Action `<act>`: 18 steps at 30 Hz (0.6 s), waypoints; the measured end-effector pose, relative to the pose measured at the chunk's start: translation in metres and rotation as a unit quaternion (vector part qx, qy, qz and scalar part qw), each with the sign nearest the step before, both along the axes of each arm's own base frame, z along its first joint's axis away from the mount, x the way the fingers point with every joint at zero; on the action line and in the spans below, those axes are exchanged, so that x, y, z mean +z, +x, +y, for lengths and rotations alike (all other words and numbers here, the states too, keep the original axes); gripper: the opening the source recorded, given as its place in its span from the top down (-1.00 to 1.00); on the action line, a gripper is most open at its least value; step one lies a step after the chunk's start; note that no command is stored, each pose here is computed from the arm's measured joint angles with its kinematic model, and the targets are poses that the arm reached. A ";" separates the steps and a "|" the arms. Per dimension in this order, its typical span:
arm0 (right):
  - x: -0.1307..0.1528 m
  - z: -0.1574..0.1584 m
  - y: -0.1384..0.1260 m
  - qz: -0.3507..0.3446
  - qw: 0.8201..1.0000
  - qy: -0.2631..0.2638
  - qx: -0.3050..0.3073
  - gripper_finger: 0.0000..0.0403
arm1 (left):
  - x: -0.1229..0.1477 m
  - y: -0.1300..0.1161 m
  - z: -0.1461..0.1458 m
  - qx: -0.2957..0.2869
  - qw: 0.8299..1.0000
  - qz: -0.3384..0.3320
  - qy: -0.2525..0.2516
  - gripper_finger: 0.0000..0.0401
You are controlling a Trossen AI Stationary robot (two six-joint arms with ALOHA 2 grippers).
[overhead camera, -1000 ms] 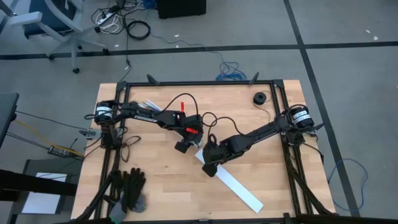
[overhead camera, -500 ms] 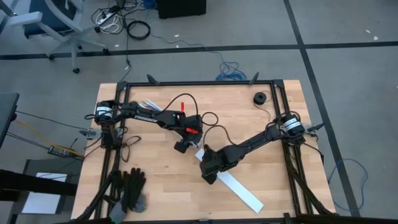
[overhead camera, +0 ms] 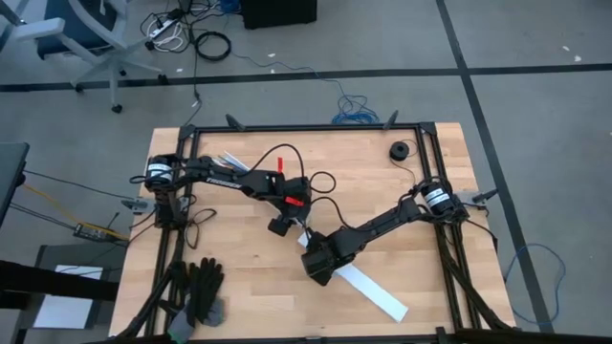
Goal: Ziptie cables
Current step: Close the white cable duct
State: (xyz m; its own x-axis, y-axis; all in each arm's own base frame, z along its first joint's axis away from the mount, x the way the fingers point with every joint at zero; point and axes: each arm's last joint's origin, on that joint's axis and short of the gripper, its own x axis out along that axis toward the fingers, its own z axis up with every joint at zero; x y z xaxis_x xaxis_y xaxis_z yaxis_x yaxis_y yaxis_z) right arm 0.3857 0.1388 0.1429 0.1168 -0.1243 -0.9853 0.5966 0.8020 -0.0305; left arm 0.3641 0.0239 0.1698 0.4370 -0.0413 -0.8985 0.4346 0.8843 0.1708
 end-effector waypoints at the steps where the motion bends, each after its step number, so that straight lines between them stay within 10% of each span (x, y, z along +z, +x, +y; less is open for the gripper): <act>1: 0.001 0.000 0.000 0.000 1.000 -0.002 0.002 0.04 | 0.000 0.000 0.000 0.000 1.000 0.001 0.000 -0.26; 11: 0.008 -0.003 -0.007 0.006 0.999 -0.034 0.002 0.04 | -0.001 -0.002 -0.002 -0.011 1.000 0.010 -0.025 -0.26; 18: 0.036 -0.006 -0.017 -0.011 0.998 -0.060 -0.012 0.79 | -0.001 -0.001 -0.002 -0.011 1.000 0.007 -0.025 -0.26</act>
